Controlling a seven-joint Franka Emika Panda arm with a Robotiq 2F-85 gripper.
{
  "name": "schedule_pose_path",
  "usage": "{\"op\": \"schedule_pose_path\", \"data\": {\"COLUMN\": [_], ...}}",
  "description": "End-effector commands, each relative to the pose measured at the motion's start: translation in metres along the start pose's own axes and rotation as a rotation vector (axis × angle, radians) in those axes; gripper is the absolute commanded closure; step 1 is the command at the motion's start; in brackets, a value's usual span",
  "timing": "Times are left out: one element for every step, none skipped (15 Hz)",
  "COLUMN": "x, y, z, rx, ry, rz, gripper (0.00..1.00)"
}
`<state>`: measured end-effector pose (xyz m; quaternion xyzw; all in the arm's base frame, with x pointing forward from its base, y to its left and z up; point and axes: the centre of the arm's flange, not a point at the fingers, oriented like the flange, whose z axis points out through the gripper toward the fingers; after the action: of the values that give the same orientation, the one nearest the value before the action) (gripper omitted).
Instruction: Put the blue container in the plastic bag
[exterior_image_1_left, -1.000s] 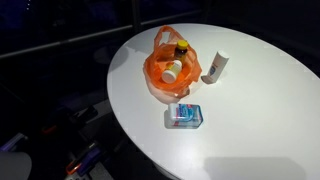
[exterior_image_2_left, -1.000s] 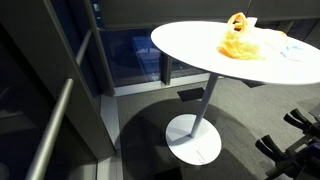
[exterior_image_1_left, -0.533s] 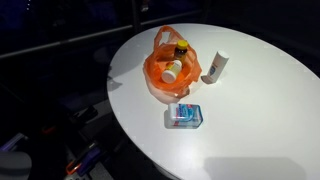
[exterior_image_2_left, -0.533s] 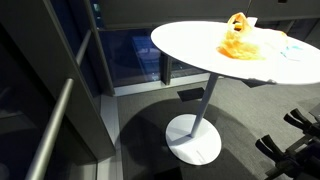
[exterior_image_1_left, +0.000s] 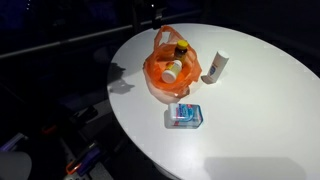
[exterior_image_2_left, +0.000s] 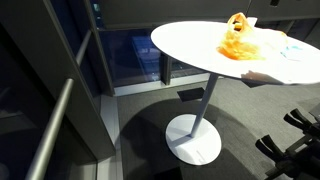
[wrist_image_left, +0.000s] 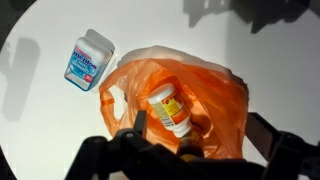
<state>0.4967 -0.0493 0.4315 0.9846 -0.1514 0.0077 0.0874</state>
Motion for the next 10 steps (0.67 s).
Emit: {"op": "schedule_pose_path", "data": {"x": [0.000, 0.000, 0.002, 0.007, 0.010, 0.012, 0.014, 0.016, 0.018, 0.019], "y": [0.000, -0.001, 0.000, 0.004, 0.008, 0.013, 0.017, 0.023, 0.030, 0.038], "z": [-0.002, -0.003, -0.001, 0.003, 0.008, 0.014, 0.019, 0.027, 0.035, 0.044], "rx": [0.001, 0.001, -0.016, -0.032, -0.043, -0.058, -0.079, -0.104, -0.130, -0.153], "ry": [0.004, 0.006, 0.010, 0.002, -0.001, -0.007, -0.011, -0.017, -0.019, -0.026], "rz": [-0.001, -0.001, 0.018, 0.056, 0.092, 0.129, 0.165, 0.206, 0.246, 0.284], "gripper": [0.00, 0.00, 0.00, 0.00, 0.00, 0.00, 0.00, 0.00, 0.00, 0.00]}}
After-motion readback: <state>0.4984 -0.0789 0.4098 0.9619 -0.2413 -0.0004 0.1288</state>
